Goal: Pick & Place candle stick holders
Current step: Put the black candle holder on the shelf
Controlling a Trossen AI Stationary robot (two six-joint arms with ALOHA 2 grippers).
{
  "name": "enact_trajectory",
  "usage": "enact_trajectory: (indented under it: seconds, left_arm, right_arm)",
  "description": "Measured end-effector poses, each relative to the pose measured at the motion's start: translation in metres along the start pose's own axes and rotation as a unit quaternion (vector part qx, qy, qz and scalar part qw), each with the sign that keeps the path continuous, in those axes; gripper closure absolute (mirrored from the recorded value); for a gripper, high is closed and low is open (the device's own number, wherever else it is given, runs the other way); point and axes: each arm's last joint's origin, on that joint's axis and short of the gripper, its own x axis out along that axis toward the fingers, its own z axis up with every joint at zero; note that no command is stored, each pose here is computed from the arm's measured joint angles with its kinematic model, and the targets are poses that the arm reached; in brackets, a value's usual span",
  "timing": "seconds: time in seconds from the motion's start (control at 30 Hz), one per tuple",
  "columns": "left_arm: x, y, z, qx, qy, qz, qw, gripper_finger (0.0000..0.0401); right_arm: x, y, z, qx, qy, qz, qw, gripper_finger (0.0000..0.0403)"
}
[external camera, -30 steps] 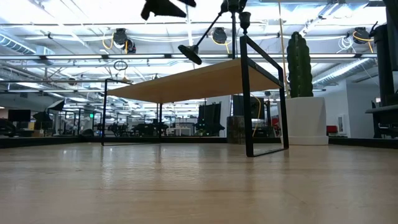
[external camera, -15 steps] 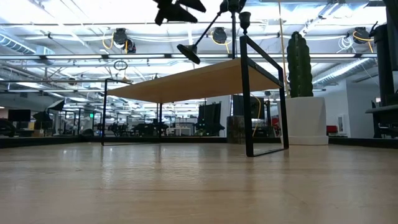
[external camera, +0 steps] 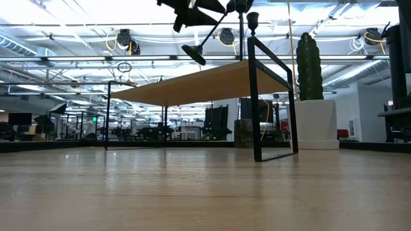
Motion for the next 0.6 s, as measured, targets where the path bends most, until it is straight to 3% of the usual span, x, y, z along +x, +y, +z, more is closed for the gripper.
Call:
enact_trajectory:
  seconds: [0.6]
  left_arm:
    - [0.0055, 0.0099, -0.0009, 0.007, -0.001, -0.007, 1.0, 0.0181]
  right_arm:
    - [0.0002, 0.0015, 0.0032, -0.005, -0.021, 0.022, 1.0, 0.0393]
